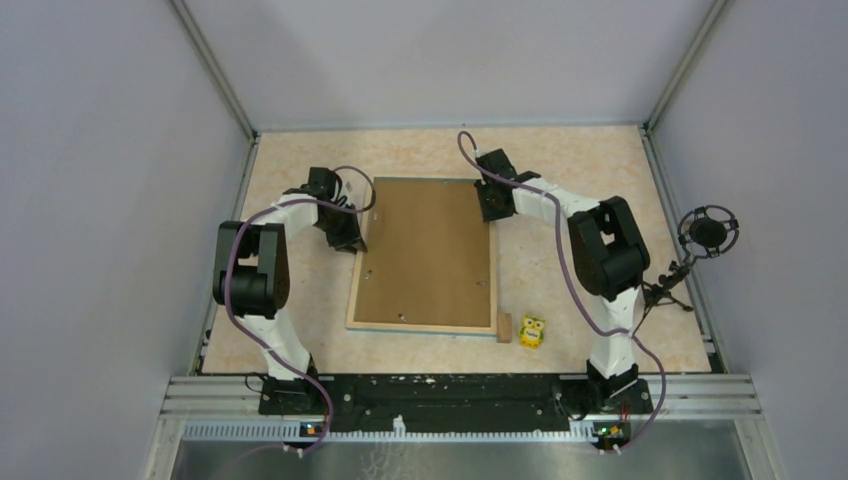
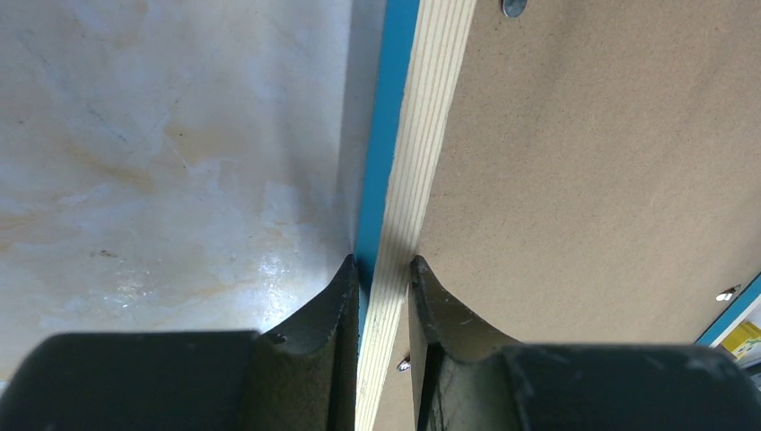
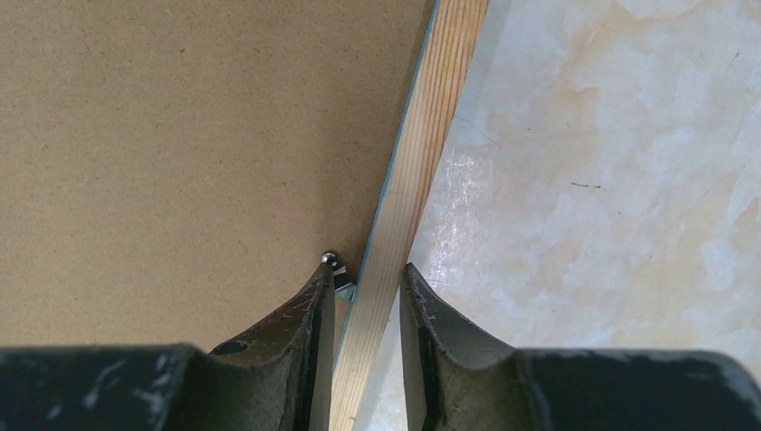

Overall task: Put the photo into the frame
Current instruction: Install the photo frame at the center of the board.

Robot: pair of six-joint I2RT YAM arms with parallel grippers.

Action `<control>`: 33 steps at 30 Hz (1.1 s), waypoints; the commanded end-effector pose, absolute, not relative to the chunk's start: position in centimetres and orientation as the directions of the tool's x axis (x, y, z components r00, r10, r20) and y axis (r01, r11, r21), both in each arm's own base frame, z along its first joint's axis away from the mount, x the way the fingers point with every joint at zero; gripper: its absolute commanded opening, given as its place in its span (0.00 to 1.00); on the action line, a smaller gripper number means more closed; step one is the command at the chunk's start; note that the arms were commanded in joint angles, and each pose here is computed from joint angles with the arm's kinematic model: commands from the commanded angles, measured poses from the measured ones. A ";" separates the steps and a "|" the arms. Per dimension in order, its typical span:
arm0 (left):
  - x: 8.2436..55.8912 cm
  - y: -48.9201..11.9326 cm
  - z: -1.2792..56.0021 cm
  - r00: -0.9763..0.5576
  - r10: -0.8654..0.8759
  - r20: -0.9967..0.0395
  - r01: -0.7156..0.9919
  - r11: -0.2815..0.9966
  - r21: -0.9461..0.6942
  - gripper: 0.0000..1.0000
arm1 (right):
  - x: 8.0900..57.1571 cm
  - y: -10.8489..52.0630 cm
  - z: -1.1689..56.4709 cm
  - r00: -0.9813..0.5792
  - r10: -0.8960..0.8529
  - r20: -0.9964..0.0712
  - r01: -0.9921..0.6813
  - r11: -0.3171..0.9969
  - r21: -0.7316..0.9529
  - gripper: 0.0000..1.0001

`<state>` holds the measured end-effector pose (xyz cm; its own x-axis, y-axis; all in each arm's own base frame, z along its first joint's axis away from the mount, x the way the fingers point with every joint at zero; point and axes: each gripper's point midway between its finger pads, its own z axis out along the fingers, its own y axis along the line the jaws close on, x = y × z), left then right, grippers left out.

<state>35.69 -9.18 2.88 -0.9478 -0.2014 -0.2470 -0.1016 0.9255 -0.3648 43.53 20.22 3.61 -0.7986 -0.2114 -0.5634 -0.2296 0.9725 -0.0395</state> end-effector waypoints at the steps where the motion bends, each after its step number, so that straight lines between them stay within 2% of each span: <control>1: 35.8 -9.0 2.3 -0.944 -0.235 -0.230 -0.136 0.916 -0.378 0.18 | 41.5 19.5 -0.7 -0.854 -0.271 -0.445 -0.274 0.960 -0.058 0.00; 4: 35.9 -8.9 2.4 -0.943 -0.240 -0.231 -0.140 0.915 -0.379 0.18 | 40.8 19.0 -0.4 -0.873 -0.262 -0.412 -0.257 0.964 -0.068 0.23; 7: 35.9 -8.9 2.4 -0.943 -0.243 -0.229 -0.143 0.913 -0.383 0.17 | 40.4 19.0 0.1 -0.879 -0.244 -0.411 -0.251 0.967 -0.038 0.34; 12: 35.9 -8.8 2.3 -0.942 -0.246 -0.228 -0.146 0.912 -0.384 0.17 | 40.7 19.3 1.4 -0.887 -0.169 -0.429 -0.225 0.971 0.082 0.38; 18: 35.8 -8.8 2.3 -0.943 -0.246 -0.225 -0.147 0.912 -0.384 0.16 | 41.1 18.8 0.9 -0.896 -0.172 -0.409 -0.223 0.971 0.080 0.40; 22: 35.9 -8.8 2.3 -0.942 -0.246 -0.227 -0.146 0.912 -0.384 0.16 | 40.7 19.4 1.1 -0.895 -0.182 -0.408 -0.249 0.961 0.118 0.50; 26: 35.9 -8.9 2.3 -0.942 -0.246 -0.227 -0.144 0.910 -0.388 0.16 | 40.6 18.9 0.9 -0.894 -0.187 -0.407 -0.244 0.965 0.092 0.49; 33: 35.8 -9.0 2.3 -0.943 -0.245 -0.225 -0.143 0.909 -0.391 0.16 | 41.3 19.0 0.1 -0.895 -0.191 -0.404 -0.242 0.967 0.078 0.33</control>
